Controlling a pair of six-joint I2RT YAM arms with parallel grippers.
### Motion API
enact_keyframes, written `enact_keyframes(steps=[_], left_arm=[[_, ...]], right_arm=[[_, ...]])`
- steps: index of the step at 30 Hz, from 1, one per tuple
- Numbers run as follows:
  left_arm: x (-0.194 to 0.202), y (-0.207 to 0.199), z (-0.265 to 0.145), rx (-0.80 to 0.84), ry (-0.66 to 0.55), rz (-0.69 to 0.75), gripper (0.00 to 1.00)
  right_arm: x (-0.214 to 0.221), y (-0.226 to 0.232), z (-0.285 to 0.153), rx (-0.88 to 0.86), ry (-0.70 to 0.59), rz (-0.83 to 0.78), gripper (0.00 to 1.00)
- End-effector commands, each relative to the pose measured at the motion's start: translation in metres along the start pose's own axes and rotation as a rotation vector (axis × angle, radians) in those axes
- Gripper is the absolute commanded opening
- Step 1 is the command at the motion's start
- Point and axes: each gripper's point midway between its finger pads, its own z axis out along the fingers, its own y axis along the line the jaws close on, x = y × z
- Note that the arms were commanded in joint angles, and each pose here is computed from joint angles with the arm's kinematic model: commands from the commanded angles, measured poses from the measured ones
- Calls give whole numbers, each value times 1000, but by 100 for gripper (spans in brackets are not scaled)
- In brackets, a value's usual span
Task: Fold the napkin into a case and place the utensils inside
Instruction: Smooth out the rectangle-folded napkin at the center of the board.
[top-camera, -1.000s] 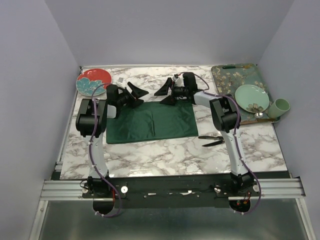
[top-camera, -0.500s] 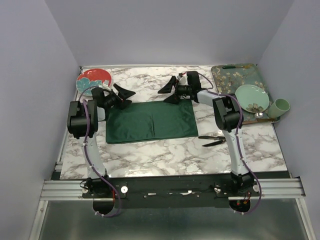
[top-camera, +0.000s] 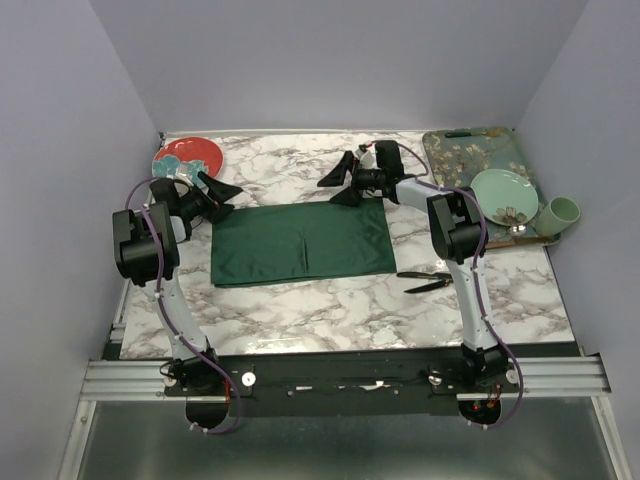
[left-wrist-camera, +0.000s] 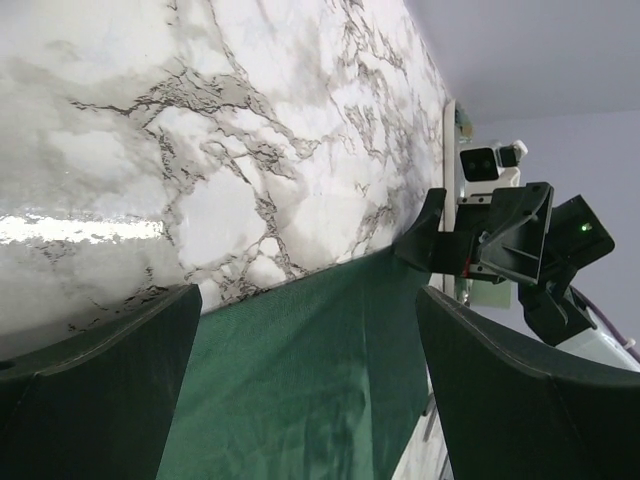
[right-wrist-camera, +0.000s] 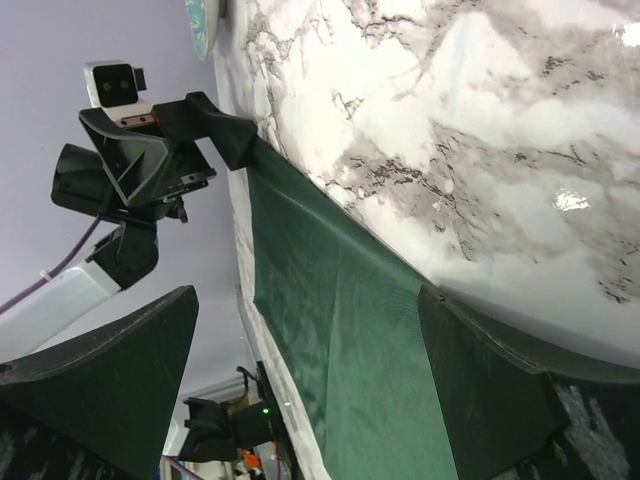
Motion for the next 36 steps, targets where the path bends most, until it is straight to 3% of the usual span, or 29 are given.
enact_keyframes(steps=[1,7,10,25,36], left_arm=[[26,25,-8,-72,59,-16,99],[34,25,-7,-73,68,-11,99],[34,25,-7,-75,66,-13,99],[36,29,-9,-100,75,-15,99],[32,30,-8,-109,80,0,99]], right_arm=[[-5,14,-8,14,5,-74,100],[23,75,3,-164,60,-69,100],[26,71,13,-198,76,-45,100],[11,-17,-2,-64,12,260,100],[-3,-46,-32,-13,4,216,100]])
